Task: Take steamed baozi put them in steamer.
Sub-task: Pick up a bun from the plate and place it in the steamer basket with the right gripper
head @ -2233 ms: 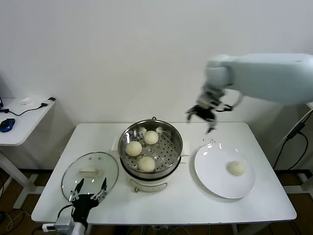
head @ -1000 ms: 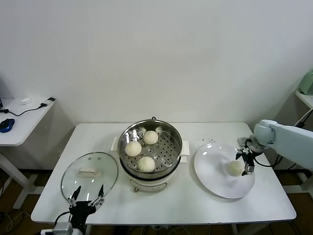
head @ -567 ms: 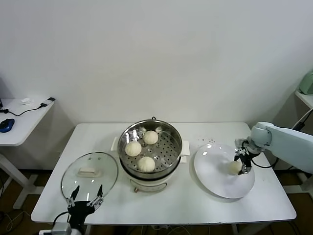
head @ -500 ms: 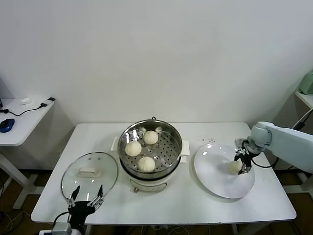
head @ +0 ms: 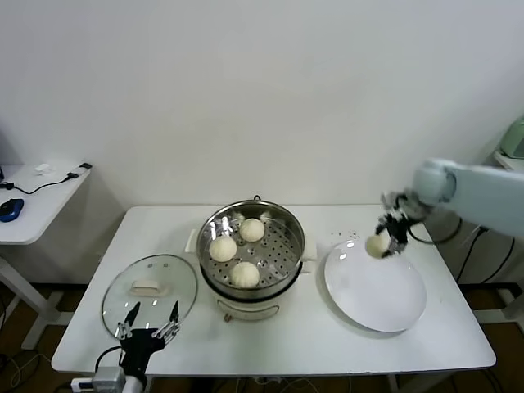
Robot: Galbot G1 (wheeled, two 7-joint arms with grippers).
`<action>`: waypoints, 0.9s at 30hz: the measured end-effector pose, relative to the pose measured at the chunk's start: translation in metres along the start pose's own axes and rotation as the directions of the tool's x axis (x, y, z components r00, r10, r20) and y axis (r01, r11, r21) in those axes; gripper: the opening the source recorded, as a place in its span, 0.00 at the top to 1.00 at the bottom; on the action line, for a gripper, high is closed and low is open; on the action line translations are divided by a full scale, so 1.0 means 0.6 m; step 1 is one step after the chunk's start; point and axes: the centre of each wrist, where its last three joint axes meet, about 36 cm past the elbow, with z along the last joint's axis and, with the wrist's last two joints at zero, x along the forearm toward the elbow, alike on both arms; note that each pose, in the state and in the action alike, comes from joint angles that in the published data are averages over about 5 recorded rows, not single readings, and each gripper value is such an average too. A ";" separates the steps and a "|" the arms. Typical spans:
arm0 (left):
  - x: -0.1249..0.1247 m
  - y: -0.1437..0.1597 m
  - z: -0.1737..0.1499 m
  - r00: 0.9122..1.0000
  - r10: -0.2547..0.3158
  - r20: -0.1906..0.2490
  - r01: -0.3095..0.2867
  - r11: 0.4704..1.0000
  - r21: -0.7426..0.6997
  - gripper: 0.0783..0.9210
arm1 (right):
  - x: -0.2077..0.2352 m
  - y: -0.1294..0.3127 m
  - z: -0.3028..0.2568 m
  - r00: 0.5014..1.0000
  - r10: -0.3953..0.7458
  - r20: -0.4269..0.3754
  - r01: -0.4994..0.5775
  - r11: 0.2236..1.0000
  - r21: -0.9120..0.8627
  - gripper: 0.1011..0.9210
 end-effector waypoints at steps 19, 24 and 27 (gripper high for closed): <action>-0.002 -0.002 -0.010 1.000 0.008 0.025 -0.008 1.000 0.005 0.12 | 0.066 0.019 -0.333 0.995 -0.002 0.100 -0.006 0.997 0.073 0.32; -0.003 0.004 -0.012 1.000 0.003 0.026 -0.003 1.000 0.006 0.12 | 0.005 0.019 -0.357 0.997 -0.014 0.076 0.008 0.998 0.070 0.32; -0.003 0.006 -0.011 1.000 0.003 0.025 -0.003 1.000 0.004 0.12 | -0.032 0.018 -0.367 0.998 -0.020 0.065 0.015 0.997 0.071 0.32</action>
